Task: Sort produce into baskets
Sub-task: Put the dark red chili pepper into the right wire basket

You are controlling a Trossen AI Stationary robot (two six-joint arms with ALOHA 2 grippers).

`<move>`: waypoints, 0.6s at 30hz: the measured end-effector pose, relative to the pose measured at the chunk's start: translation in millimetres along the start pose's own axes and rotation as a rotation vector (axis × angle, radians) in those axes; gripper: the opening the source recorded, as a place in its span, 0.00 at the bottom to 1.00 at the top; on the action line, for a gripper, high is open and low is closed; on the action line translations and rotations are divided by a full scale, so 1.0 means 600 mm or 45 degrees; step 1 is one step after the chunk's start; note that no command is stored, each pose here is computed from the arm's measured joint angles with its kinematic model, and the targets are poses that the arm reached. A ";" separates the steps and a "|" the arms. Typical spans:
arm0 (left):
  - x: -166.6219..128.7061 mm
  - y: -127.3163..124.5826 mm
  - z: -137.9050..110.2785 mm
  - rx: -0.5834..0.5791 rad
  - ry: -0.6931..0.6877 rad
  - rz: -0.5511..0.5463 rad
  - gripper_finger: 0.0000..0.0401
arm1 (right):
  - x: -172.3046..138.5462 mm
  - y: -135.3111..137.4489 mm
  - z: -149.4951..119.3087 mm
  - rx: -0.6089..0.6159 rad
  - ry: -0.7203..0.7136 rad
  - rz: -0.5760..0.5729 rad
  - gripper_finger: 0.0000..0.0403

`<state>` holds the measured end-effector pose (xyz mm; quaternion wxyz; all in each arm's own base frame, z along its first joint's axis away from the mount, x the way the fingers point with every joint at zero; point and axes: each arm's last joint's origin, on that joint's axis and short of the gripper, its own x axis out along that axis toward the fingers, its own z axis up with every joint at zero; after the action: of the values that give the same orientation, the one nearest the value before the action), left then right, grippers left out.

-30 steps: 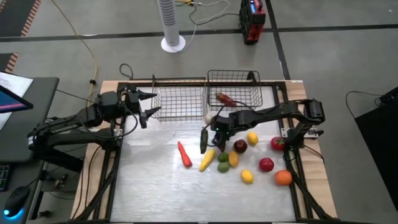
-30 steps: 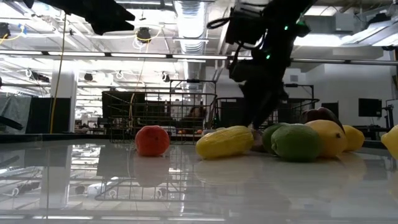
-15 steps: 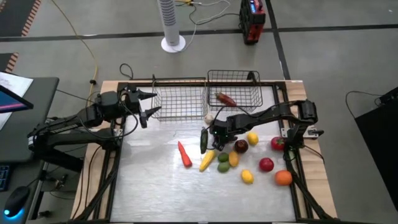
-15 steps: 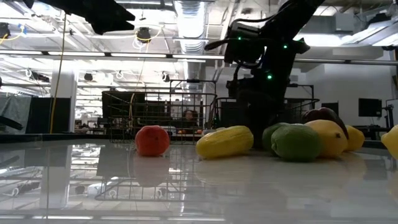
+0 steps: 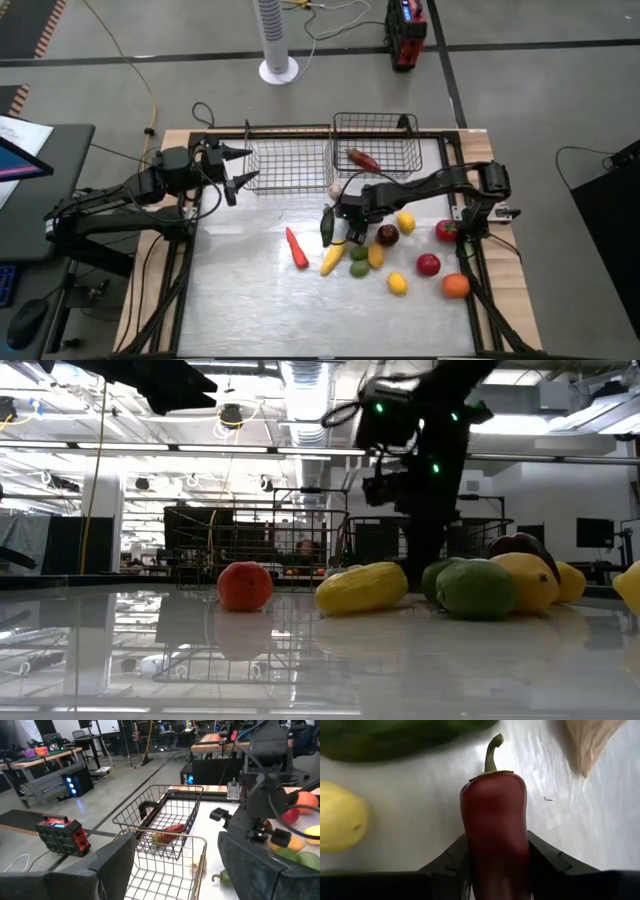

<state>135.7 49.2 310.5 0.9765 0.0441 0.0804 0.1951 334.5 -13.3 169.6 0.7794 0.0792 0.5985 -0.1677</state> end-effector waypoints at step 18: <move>0.000 0.000 0.000 0.000 0.001 0.000 0.68 | -0.224 -0.152 0.070 -0.115 -0.190 -0.598 0.54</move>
<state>135.6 49.2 310.4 0.9765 0.0438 0.0807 0.1951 309.6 -89.6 317.2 0.7639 -0.1094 0.5480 -0.3227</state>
